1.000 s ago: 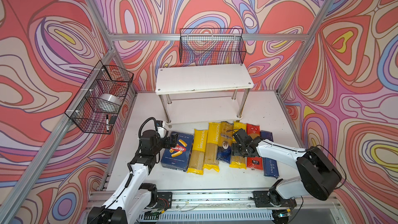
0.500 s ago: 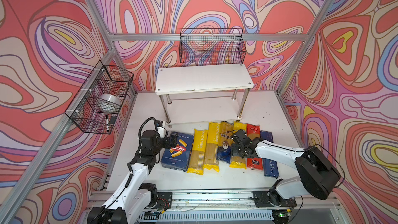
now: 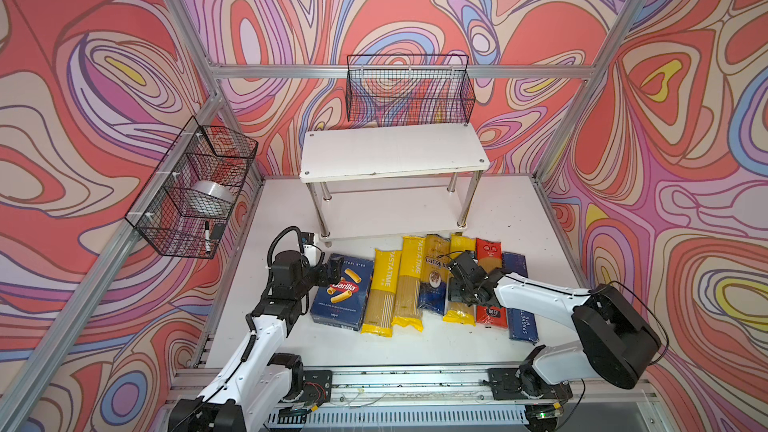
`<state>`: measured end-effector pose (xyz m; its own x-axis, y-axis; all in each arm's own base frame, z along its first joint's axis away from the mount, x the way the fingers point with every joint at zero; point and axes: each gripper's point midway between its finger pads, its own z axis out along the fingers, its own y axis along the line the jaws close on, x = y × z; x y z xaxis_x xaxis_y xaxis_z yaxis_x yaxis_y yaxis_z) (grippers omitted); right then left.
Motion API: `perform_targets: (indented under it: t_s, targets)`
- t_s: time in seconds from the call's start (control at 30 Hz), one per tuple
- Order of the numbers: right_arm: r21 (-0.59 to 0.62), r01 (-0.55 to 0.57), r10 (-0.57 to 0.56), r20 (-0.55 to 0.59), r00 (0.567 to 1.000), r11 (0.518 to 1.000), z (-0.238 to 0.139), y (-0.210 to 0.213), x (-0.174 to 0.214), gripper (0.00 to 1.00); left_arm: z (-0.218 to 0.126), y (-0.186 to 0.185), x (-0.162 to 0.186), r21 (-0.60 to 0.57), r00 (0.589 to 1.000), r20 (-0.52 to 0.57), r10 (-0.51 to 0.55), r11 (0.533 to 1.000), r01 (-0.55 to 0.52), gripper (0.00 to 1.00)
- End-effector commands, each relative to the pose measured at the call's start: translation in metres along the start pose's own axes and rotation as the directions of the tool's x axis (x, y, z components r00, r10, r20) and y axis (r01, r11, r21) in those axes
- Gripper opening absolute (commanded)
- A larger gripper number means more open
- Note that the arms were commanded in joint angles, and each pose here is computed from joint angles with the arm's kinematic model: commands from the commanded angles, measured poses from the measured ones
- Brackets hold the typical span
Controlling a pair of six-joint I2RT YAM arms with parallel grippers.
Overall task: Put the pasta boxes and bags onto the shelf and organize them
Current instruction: 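Descend the right gripper and close it on the yellow-topped spaghetti bag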
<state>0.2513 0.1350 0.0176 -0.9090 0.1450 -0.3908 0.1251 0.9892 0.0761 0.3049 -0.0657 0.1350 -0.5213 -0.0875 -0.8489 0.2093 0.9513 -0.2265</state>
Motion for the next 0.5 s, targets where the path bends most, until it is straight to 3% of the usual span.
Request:
perform_targets:
  t_s: [0.0,0.17,0.47]
  targets:
    - [0.019,-0.016,0.017,-0.08,0.997,1.0,0.01,-0.011,0.027,0.63,-0.001,-0.002,-0.006,0.001,1.0,0.002,0.011,1.0,-0.011,1.0]
    - [0.016,-0.022,0.024,-0.077,0.997,1.0,0.01,-0.011,0.029,0.6,-0.001,-0.001,-0.006,-0.005,1.0,0.003,0.009,1.0,-0.009,1.0]
    - [0.008,-0.026,0.026,-0.045,0.999,1.0,-0.002,-0.013,0.022,0.43,-0.001,0.0,-0.006,-0.009,1.0,0.004,0.008,1.0,-0.008,1.0]
